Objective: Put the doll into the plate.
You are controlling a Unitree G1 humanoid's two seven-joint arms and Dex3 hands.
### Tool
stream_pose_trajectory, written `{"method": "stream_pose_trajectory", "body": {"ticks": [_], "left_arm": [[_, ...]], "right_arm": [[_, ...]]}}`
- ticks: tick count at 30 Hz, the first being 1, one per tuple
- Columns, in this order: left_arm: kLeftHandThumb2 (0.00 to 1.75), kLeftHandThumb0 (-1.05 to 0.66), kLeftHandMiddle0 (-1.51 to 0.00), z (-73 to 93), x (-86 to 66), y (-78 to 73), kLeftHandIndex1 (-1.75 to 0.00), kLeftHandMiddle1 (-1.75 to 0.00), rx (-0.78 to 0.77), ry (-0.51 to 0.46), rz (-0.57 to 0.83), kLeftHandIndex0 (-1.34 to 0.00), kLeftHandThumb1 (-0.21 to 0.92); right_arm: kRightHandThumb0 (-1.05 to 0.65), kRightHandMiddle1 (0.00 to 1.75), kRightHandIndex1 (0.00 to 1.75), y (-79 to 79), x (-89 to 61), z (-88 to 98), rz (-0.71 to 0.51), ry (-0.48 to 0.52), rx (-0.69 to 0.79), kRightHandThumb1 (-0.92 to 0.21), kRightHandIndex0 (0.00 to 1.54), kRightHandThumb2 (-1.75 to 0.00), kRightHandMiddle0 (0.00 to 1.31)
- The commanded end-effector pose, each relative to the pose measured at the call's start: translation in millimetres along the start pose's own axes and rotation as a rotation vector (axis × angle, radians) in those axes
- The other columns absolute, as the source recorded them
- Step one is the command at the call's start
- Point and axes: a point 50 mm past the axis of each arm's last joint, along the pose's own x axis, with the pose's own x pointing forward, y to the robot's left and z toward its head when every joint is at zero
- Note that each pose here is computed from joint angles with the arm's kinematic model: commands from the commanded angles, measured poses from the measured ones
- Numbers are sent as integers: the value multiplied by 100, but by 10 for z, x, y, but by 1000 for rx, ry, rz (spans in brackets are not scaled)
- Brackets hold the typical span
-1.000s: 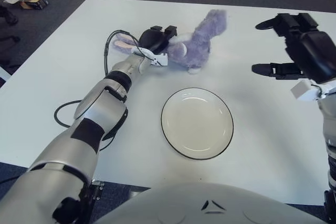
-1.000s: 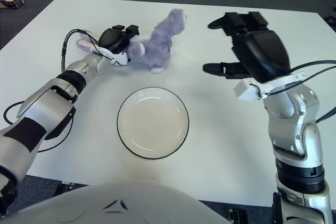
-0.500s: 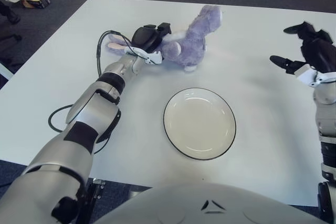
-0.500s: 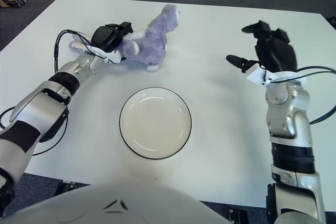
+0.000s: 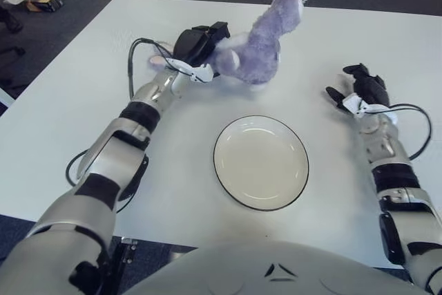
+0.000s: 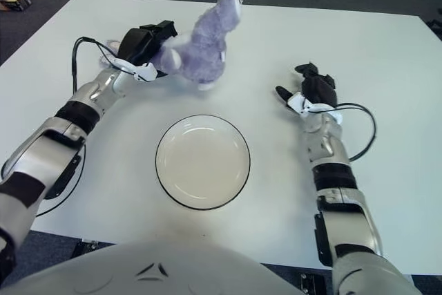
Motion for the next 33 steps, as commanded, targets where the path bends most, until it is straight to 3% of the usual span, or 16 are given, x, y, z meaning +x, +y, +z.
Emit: {"method": "stream_pose_trajectory", "body": {"ticks": [1, 9, 15, 33], "left_arm": [[151, -55, -141, -29, -51, 114, -175, -175, -8, -2, 19, -75, 16], [151, -55, -139, 62, -144, 228, -175, -175, -12, -52, 11, -74, 16], [150, -55, -137, 117, -196, 264, -175, -175, -13, -91, 1, -74, 17], [147, -53, -128, 306, -367, 244, -175, -175, -33, -209, -23, -72, 20]], "right_arm": [[-59, 77, 72, 200, 52, -34, 90, 54, 1, -74, 0, -76, 0], [-59, 80, 90, 276, 177, 52, 118, 43, 14, -71, 0, -80, 0], [-58, 82, 98, 235, 233, 175, 95, -3, 41, -69, 0, -83, 0], [-67, 77, 88, 250, 232, 266, 88, -42, 32, -80, 0, -69, 0]]}}
